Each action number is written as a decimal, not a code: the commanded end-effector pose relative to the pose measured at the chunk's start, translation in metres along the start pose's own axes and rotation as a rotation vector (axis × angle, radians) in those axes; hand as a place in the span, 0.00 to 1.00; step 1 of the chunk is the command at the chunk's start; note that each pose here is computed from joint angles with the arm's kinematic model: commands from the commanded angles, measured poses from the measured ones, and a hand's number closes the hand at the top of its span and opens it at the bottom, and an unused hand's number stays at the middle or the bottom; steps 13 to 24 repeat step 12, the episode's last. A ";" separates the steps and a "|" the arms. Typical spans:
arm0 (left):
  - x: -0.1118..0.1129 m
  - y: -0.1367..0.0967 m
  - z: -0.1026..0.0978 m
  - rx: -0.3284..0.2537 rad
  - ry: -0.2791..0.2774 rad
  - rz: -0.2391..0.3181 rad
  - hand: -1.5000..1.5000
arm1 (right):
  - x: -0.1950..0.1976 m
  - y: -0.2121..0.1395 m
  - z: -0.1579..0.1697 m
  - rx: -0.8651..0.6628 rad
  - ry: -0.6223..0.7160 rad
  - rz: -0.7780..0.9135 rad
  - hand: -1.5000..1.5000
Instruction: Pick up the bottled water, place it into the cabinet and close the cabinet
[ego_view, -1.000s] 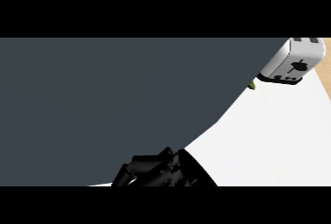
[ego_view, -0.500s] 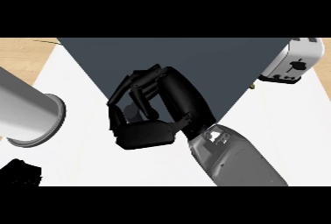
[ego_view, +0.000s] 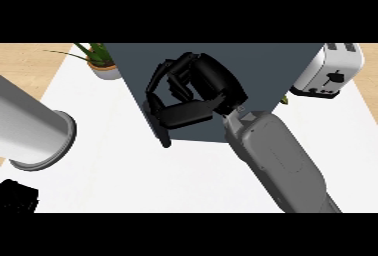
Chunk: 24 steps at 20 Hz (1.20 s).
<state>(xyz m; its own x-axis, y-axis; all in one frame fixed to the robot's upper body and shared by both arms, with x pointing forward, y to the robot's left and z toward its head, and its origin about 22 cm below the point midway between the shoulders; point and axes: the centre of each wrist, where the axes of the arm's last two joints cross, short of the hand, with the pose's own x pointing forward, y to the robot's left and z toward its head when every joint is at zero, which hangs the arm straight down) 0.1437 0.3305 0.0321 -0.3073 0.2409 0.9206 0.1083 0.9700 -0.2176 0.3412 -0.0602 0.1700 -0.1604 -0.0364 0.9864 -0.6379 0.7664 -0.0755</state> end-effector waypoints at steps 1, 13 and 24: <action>0.000 -0.003 -0.002 -0.018 0.007 0.009 1.00 | -0.016 -0.070 -0.003 -0.173 0.086 0.017 1.00; 0.000 -0.005 -0.020 -0.033 -0.014 0.007 1.00 | -0.038 -0.071 0.002 -0.153 0.079 0.026 1.00; 0.000 -0.005 -0.020 -0.033 -0.014 0.007 1.00 | -0.038 -0.071 0.002 -0.153 0.079 0.026 1.00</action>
